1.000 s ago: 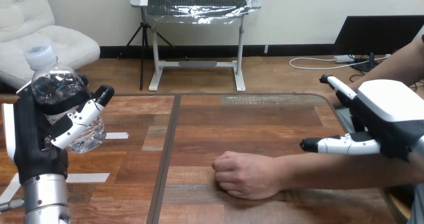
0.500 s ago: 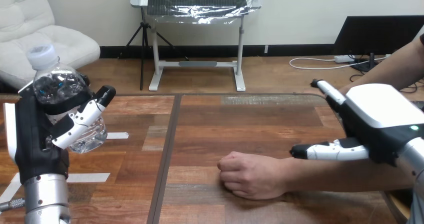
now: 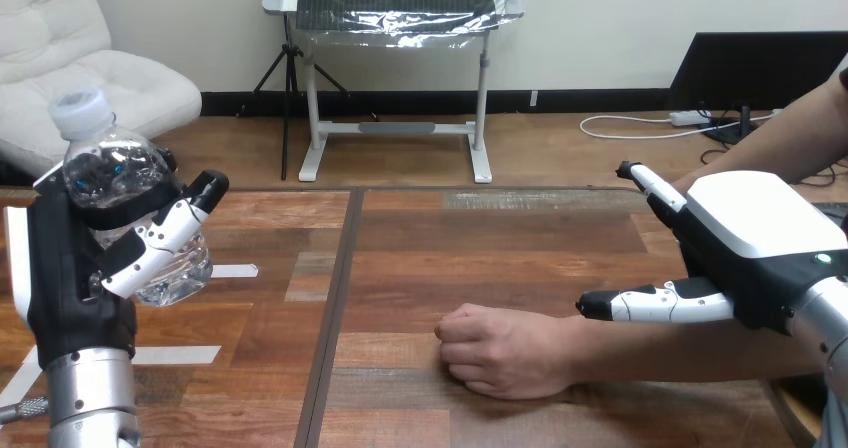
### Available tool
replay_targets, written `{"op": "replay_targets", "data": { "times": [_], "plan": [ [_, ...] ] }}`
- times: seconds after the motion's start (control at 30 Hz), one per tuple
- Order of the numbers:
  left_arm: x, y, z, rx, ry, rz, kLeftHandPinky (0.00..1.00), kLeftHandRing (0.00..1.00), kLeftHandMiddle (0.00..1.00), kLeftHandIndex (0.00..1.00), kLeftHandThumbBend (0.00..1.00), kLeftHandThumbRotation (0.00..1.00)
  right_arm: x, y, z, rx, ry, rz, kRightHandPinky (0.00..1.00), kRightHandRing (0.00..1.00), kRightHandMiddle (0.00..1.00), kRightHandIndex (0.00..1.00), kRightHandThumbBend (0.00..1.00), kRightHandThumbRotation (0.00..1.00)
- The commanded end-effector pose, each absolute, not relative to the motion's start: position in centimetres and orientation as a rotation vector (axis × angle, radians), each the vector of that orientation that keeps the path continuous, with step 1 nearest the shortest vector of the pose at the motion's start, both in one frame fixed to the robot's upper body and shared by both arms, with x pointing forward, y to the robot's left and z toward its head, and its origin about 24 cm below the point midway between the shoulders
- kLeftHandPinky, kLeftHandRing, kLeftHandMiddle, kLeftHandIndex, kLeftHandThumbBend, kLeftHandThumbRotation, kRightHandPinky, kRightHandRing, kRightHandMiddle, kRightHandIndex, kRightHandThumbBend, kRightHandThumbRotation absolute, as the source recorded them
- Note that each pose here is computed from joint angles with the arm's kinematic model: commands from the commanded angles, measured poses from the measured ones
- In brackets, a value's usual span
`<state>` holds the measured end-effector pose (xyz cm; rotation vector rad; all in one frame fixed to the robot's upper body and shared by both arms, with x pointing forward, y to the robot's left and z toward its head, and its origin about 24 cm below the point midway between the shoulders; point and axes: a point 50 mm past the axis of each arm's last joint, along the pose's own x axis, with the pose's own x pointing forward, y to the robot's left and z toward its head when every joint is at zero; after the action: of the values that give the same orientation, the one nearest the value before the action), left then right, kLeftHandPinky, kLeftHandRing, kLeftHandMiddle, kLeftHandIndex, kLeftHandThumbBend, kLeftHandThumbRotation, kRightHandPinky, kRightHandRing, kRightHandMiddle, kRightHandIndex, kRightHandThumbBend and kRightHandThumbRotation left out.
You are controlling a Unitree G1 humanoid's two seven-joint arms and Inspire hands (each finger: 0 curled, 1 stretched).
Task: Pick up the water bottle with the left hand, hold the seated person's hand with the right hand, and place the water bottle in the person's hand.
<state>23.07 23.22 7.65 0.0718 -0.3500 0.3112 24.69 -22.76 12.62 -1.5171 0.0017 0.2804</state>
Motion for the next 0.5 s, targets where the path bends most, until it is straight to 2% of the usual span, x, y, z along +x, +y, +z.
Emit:
{"op": "replay_targets", "data": {
  "times": [0.0,0.47],
  "plan": [
    [23.66,22.62,10.14,0.069,-0.475,0.284,0.23,0.29,0.34,0.40,0.58,0.00,25.06,-22.18,14.33,-1.513,-0.095,0.246,0.01,0.06,0.14,1.00,0.99,1.00],
    [23.62,22.72,10.09,0.082,-0.476,0.288,0.23,0.29,0.34,0.40,0.58,0.00,24.90,-22.09,14.52,-1.488,-0.118,0.265,0.00,0.05,0.13,1.00,0.97,1.00]
  ]
}}
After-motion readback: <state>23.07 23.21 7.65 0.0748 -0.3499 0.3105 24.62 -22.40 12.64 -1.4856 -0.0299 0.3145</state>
